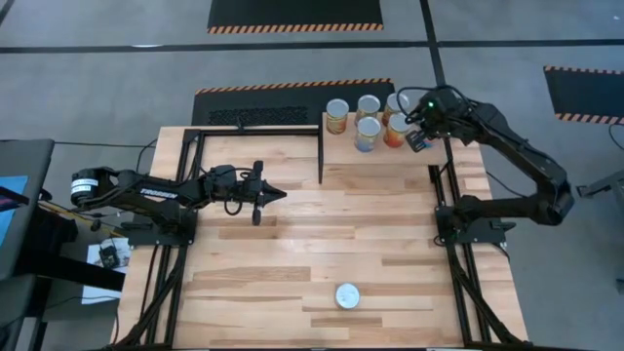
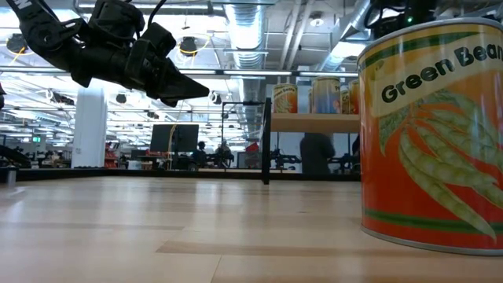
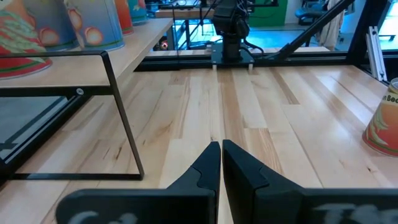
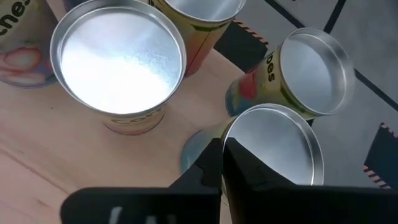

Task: Pick and place cans onto a shelf
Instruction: Put the canned tomatoes on the shelf aligned with the other canned tomatoes, then adjust the canned peaches on the shelf

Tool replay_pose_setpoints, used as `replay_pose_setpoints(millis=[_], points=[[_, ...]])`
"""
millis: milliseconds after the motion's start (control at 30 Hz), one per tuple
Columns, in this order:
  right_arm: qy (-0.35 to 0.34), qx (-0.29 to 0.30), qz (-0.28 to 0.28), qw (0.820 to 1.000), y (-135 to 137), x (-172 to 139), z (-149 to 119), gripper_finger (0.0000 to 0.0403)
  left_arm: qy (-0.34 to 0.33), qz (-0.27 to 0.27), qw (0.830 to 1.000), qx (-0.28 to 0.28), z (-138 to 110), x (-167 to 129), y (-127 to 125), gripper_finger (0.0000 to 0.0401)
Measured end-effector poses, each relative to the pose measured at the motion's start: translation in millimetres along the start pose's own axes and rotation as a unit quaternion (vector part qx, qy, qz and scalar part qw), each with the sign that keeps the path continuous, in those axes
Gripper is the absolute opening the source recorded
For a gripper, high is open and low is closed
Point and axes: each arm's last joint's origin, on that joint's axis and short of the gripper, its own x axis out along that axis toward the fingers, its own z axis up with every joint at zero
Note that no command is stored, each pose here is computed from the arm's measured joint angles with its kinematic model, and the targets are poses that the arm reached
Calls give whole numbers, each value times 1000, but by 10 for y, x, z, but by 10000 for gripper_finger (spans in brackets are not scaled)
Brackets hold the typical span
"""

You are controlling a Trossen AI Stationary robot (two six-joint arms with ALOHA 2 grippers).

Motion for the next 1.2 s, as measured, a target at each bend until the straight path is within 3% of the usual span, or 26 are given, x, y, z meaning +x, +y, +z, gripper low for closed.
replay_pose_setpoints(millis=[367,767,1033,1200], points=[[22,-14,-22,999,46,149,73,32,0,0,1000,0,0,0,0,9],[11,-19,-26,999,15,70,31,90,0,0,1000,0,0,0,0,9],[-62,-32,-13,997,29,-166,9,108,0,0,1000,0,1,0,0,9],[-114,-44,17,992,76,-368,-47,85,0,0,1000,0,0,0,0,9]])
